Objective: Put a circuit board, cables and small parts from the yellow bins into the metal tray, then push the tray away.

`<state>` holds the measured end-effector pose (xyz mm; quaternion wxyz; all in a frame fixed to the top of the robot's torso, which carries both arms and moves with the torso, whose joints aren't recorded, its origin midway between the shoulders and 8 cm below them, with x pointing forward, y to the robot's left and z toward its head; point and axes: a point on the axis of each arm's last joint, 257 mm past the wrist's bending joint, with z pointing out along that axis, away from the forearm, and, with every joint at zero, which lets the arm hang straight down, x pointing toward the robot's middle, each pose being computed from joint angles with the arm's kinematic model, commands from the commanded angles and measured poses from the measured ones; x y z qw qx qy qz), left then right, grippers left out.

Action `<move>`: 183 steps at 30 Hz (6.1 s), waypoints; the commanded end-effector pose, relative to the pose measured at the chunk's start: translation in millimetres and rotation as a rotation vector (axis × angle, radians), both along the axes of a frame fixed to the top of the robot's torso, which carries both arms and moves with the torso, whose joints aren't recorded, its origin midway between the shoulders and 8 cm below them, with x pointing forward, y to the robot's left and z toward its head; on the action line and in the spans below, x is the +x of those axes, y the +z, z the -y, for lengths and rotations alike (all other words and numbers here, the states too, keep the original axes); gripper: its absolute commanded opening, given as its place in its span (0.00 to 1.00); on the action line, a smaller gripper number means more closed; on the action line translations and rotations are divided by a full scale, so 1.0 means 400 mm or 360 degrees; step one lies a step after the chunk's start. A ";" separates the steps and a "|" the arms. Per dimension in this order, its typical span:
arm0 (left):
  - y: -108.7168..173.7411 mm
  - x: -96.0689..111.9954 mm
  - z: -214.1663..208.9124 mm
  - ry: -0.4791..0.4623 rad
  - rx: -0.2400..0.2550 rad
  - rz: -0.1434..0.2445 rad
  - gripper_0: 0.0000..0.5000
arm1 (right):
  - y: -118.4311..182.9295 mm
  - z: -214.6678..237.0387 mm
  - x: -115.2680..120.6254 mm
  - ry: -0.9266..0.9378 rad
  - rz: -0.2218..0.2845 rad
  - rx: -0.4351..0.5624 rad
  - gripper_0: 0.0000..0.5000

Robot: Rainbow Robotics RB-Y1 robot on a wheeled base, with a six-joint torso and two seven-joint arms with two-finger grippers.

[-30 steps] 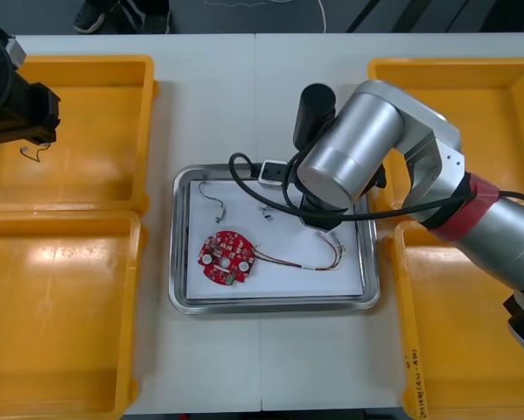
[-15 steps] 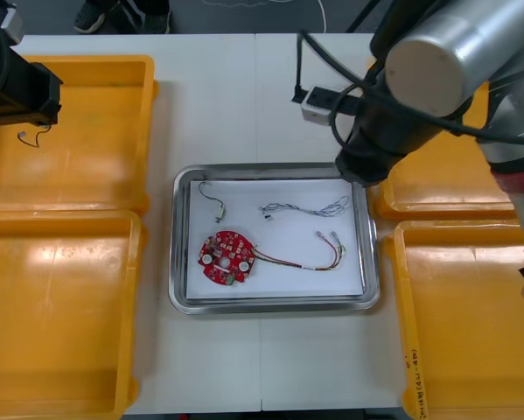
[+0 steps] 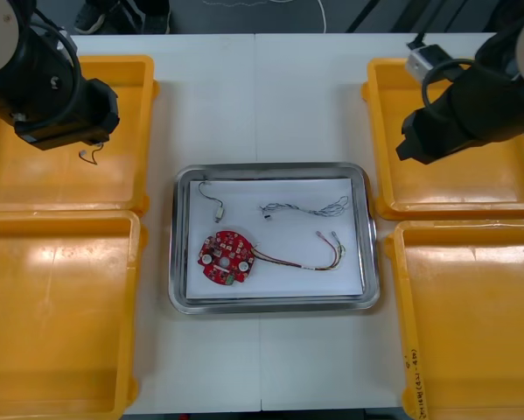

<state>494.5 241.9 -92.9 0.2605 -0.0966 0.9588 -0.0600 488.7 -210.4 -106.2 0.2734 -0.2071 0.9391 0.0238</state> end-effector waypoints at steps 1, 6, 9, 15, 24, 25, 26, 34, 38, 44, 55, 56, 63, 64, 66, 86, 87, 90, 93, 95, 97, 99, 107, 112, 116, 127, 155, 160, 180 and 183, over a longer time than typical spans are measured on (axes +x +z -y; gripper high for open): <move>0.055 -0.003 0.074 -0.0106 0.0015 0.0099 0.00 | 0.024 0.101 -0.009 -0.0197 0.0027 0.0062 1.00; 0.053 -0.005 0.141 -0.0140 -0.0024 0.0138 0.00 | 0.004 0.139 -0.032 -0.0350 -0.0020 0.0117 1.00; 0.044 -0.007 0.184 -0.0155 -0.0049 0.0146 0.00 | -0.010 0.170 -0.063 -0.0472 -0.0068 0.0198 1.00; 0.032 -0.006 0.258 -0.0181 -0.0046 0.0163 0.00 | -0.044 0.201 -0.138 -0.0644 -0.0171 0.0289 1.00; -0.007 0.012 0.360 -0.0219 0.0028 0.0071 0.00 | -0.126 0.287 -0.268 -0.0782 -0.0263 0.0145 1.00; -0.009 0.013 0.363 -0.0222 0.0036 0.0064 0.00 | -0.130 0.294 -0.274 -0.0787 -0.0266 0.0133 1.00; -0.010 0.015 0.370 -0.0224 0.0044 0.0058 0.00 | -0.135 0.302 -0.282 -0.0791 -0.0272 0.0115 1.00; -0.089 0.013 0.399 -0.0228 0.0125 -0.0103 0.00 | -0.196 0.349 -0.352 -0.0839 -0.0341 0.0012 1.00; -0.130 0.004 0.414 -0.0230 0.0139 -0.0175 0.00 | -0.218 0.357 -0.368 -0.0862 -0.0366 0.0005 1.00; -0.157 0.022 0.461 -0.0273 0.0116 -0.0145 0.00 | -0.203 0.337 -0.337 -0.0892 -0.0294 0.0135 1.00; -0.209 0.045 0.504 -0.0344 0.0120 -0.0130 0.00 | -0.204 0.339 -0.319 -0.0890 -0.0226 0.0124 1.00; -0.217 0.046 0.504 -0.0348 0.0131 -0.0133 0.00 | -0.206 0.341 -0.320 -0.0893 -0.0227 0.0124 1.00; -0.258 0.048 0.509 -0.0365 0.0159 -0.0155 0.00 | -0.215 0.334 -0.310 -0.0911 -0.0202 0.0142 1.00; -0.265 0.048 0.509 -0.0365 0.0160 -0.0162 0.00 | -0.215 0.335 -0.310 -0.0905 -0.0202 0.0139 1.00; -0.275 0.052 0.511 -0.0367 0.0161 -0.0162 0.00 | -0.216 0.333 -0.310 -0.0890 -0.0204 0.0135 1.00; -0.313 0.048 0.528 -0.0391 0.0156 -0.0175 0.50 | -0.224 0.312 -0.316 -0.0747 -0.0224 0.0104 1.00; -0.313 0.048 0.528 -0.0391 0.0156 -0.0175 0.61 | -0.223 0.311 -0.316 -0.0741 -0.0223 0.0104 1.00; -0.315 0.047 0.526 -0.0387 0.0157 -0.0179 1.00 | -0.223 0.312 -0.316 -0.0733 -0.0222 0.0097 1.00; -0.314 0.047 0.523 -0.0386 0.0164 -0.0179 1.00 | -0.223 0.310 -0.317 -0.0725 -0.0224 0.0097 1.00; -0.315 0.046 0.523 -0.0387 0.0163 -0.0182 1.00 | -0.223 0.310 -0.317 -0.0718 -0.0225 0.0095 1.00; -0.314 0.046 0.519 -0.0382 0.0169 -0.0184 1.00 | -0.223 0.309 -0.318 -0.0714 -0.0226 0.0095 1.00; -0.307 0.050 0.511 -0.0367 0.0172 -0.0180 1.00 | -0.223 0.306 -0.319 -0.0700 -0.0229 0.0094 1.00; -0.220 0.058 0.473 -0.0335 0.0183 -0.0103 1.00 | -0.224 0.299 -0.321 -0.0659 -0.0237 0.0092 1.00; -0.140 0.060 0.396 -0.0296 0.0217 -0.0045 1.00 | -0.226 0.289 -0.325 -0.0621 -0.0248 0.0096 1.00; -0.090 0.049 0.336 -0.0288 0.0236 -0.0022 1.00 | -0.226 0.282 -0.327 -0.0589 -0.0256 0.0098 1.00; -0.013 0.028 0.153 -0.0262 0.0272 -0.0055 1.00 | -0.231 0.265 -0.336 -0.0372 -0.0263 0.0020 1.00; -0.077 -0.112 -0.109 -0.0307 0.0167 -0.0026 1.00 | -0.263 0.062 -0.346 0.0398 -0.0166 -0.0386 0.99; -0.078 -0.140 -0.141 -0.0282 0.0147 0.0007 1.00 | -0.276 0.014 -0.329 0.0502 -0.0149 -0.0474 0.99; -0.086 -0.224 -0.297 -0.0335 0.0342 0.0024 1.00 | -0.298 -0.178 -0.338 0.0904 -0.0046 -0.0646 0.99; -0.092 -0.239 -0.310 -0.0328 0.0343 0.0020 1.00 | -0.310 -0.208 -0.343 0.0960 -0.0037 -0.0682 0.99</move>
